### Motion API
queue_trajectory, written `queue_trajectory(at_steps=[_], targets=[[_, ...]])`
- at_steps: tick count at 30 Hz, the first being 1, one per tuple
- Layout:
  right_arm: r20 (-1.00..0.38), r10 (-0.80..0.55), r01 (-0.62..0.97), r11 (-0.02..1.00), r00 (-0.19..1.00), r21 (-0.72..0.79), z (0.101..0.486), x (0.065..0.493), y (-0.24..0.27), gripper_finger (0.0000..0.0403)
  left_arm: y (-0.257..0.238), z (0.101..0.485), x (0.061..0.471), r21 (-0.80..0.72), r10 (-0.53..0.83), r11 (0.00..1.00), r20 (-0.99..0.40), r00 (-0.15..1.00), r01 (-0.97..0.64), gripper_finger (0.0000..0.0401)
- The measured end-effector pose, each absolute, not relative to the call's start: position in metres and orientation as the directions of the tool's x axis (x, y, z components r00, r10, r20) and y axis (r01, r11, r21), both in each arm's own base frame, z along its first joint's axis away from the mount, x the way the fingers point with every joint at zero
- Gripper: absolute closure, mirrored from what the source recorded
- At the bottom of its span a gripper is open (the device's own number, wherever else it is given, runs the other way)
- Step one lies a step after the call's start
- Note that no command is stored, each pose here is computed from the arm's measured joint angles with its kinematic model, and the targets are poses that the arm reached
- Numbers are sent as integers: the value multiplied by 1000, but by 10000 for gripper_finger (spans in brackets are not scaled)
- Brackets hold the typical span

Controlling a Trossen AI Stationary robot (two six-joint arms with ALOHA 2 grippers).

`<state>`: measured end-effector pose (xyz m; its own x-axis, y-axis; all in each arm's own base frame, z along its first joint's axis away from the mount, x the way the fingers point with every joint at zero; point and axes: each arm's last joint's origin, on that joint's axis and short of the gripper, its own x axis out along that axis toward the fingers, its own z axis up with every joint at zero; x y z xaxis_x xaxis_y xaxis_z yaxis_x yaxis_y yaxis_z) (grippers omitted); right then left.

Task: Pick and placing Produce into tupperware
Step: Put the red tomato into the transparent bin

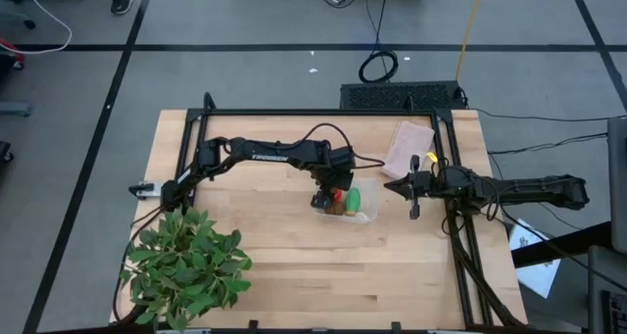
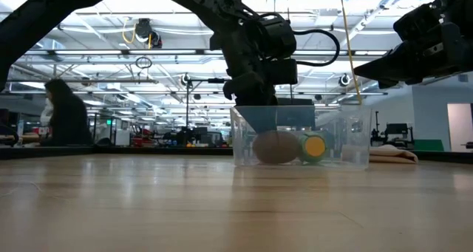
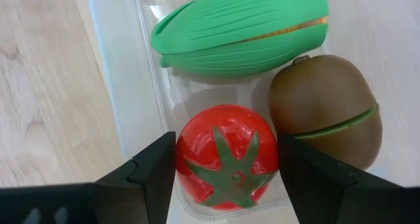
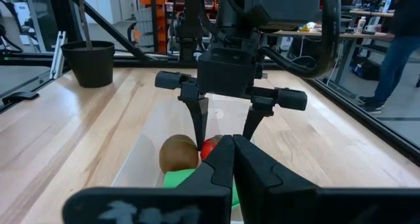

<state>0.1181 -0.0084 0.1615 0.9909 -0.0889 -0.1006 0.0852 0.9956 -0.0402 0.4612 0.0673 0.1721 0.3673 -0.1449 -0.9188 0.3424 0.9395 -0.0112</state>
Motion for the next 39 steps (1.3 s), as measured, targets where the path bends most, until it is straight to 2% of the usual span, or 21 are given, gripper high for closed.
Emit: queue_trajectory(at_steps=[6, 15, 39], targets=[[-101, -89, 85, 996, 991, -40, 162, 118, -8, 403, 67, 172, 462, -8, -143, 940, -915, 376, 340, 169], [-101, -89, 85, 996, 991, -40, 162, 118, -8, 403, 67, 172, 463, -12, -153, 938, -911, 382, 348, 133], [-103, -88, 84, 996, 991, -40, 161, 118, -8, 403, 65, 180, 466, 38, -124, 924, -912, 391, 382, 130]])
